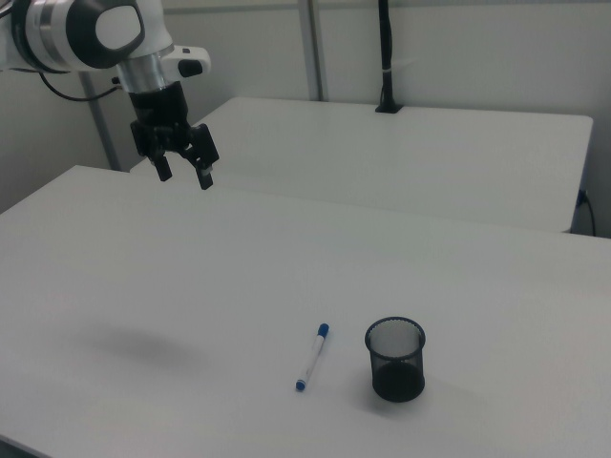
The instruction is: Insert the marker
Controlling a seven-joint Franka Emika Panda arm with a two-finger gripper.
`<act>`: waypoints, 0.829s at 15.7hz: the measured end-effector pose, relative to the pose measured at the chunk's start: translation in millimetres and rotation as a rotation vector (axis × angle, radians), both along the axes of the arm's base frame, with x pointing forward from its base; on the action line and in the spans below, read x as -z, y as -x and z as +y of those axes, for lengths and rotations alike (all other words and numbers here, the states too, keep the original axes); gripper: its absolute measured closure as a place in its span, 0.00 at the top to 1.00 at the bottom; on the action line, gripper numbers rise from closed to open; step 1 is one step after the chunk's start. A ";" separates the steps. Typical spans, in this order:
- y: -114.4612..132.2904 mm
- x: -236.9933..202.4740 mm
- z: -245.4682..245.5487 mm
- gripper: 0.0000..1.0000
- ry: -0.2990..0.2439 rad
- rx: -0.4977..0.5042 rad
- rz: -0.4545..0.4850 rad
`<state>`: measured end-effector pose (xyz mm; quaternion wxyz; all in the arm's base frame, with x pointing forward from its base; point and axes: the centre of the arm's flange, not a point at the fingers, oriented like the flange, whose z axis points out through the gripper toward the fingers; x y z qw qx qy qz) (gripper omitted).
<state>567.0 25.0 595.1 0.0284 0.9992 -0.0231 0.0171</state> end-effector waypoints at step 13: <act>0.0 0.3 1.7 1.00 0.000 -0.015 0.001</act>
